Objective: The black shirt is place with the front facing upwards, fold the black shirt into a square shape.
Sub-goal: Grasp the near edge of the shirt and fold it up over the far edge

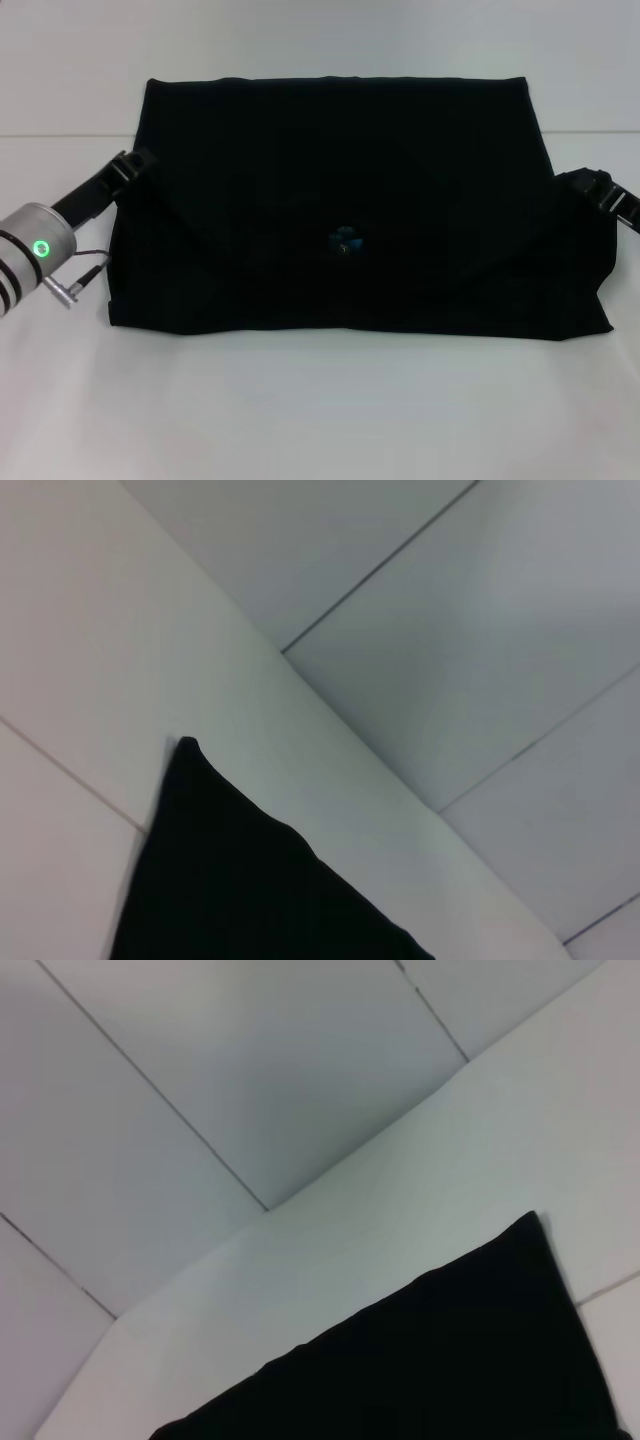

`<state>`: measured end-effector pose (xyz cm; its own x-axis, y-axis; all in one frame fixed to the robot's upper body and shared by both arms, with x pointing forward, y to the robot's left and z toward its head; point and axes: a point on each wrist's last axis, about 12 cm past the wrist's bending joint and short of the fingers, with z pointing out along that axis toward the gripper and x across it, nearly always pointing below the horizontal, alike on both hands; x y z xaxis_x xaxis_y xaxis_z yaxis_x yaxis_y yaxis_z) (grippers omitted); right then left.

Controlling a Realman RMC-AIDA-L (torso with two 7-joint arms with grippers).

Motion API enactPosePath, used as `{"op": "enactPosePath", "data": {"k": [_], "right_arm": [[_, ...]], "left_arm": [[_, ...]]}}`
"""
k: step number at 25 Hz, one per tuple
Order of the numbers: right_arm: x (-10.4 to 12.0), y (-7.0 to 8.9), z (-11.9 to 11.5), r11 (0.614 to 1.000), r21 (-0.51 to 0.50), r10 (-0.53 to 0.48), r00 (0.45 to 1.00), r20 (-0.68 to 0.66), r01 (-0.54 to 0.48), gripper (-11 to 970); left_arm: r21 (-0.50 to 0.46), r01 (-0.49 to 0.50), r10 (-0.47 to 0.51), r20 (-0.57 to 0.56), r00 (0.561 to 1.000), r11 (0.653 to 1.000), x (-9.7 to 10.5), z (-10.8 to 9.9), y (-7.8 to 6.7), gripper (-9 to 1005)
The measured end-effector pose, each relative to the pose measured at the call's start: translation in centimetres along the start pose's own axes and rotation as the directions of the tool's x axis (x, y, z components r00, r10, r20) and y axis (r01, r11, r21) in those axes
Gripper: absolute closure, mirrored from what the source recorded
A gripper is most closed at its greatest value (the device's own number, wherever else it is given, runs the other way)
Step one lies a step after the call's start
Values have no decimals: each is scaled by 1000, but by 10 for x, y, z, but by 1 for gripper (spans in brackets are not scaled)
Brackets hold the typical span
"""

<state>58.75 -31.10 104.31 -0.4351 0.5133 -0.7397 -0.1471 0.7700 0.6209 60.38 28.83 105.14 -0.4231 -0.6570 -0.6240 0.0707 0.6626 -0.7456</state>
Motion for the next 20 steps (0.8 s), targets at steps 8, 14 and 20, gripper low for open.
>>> {"op": "enactPosePath", "data": {"k": [8, 14, 20], "right_arm": [[3, -5, -9, 1000, -10, -6, 1000, -7, 6, 824], [3, -13, -19, 1000, 0, 5, 1000, -2, -5, 582], [5, -14, -20, 1000, 0, -17, 999, -39, 17, 341]], "left_arm": [[12, -9, 9, -3, 1000, 1000, 3, 0, -2, 772], [-11, -8, 8, 7, 1000, 1000, 1, -7, 6, 534], [-41, 7, -6, 13, 1000, 999, 4, -16, 16, 330]]}}
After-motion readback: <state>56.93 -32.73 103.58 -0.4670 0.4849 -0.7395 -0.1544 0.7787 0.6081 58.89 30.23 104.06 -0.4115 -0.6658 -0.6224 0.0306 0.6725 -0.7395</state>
